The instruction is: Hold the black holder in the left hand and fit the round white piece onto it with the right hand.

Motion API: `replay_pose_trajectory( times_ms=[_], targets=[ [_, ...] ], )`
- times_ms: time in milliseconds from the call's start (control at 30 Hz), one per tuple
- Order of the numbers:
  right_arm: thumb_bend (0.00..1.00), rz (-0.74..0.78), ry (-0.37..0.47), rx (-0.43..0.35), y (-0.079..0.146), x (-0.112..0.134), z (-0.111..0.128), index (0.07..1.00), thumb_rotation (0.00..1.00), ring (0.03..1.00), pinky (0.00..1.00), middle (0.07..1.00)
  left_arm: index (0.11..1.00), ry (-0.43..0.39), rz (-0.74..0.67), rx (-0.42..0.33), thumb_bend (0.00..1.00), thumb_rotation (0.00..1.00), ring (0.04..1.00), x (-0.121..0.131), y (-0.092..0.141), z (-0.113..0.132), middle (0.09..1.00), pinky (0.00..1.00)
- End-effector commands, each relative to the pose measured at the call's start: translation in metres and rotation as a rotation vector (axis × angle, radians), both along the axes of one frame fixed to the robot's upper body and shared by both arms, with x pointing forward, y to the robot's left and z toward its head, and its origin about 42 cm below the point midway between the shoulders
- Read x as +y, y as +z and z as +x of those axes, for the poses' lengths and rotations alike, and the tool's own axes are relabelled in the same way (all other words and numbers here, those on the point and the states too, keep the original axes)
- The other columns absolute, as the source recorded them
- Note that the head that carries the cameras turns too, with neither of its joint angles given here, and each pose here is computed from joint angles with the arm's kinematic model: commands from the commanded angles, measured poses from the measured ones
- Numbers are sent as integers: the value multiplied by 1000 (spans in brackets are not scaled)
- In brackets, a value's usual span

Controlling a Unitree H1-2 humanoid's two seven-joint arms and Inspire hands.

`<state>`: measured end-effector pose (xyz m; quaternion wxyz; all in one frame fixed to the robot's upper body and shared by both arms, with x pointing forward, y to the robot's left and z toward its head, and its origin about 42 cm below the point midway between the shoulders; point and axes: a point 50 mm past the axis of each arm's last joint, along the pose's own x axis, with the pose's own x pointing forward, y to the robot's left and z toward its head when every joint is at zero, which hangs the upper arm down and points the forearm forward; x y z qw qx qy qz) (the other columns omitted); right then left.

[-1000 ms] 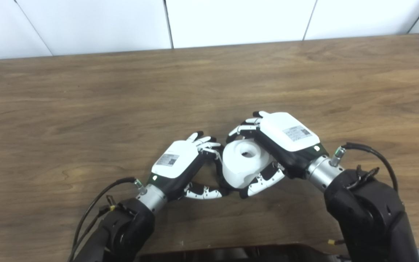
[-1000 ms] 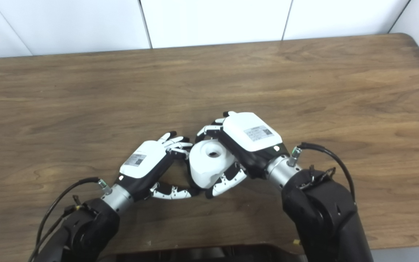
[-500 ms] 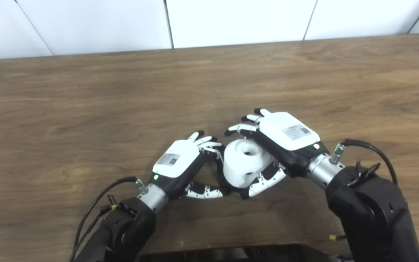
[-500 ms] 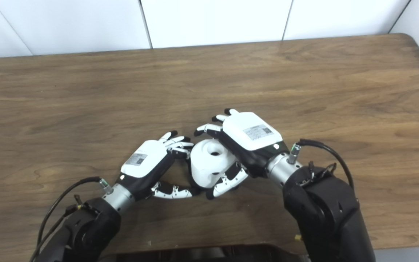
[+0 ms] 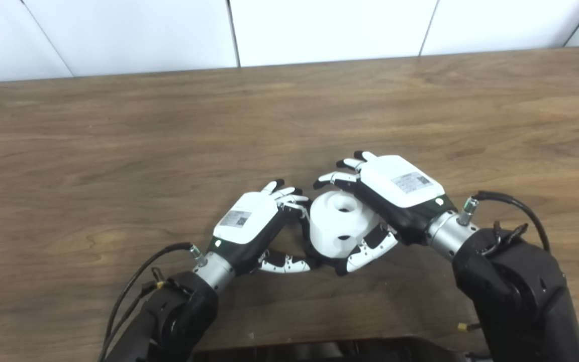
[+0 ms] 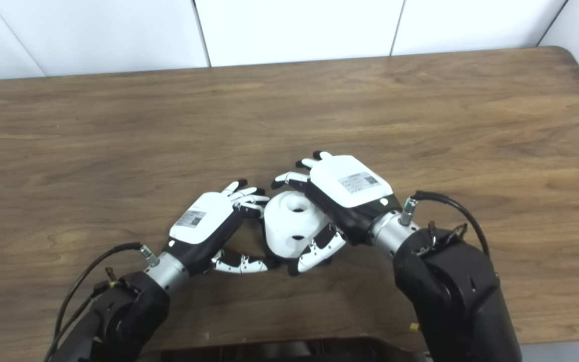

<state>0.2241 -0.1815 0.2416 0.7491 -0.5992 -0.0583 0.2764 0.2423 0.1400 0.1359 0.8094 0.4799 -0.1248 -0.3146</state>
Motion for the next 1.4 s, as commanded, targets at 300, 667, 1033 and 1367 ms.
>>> replay_pose_trajectory(
  times_ms=[300,667,1033,1367],
  targets=[
    [1000,14,14,-11,9,-1,1,818,381,927,1000,852,488,-42,80,103,517,62,897,-8,-22,-5,796,1000],
    [1000,13,15,-12,11,-1,2,819,389,920,1000,850,488,-38,81,104,517,62,894,-9,-23,-4,794,1000],
    [1000,22,5,-58,40,-6,5,835,405,945,1000,862,488,-32,79,109,517,61,896,-9,-26,-2,793,1000],
    [1000,31,-4,-111,63,-7,5,826,416,927,967,853,488,-29,90,116,517,62,897,-9,-29,-1,793,1000]
  ],
)
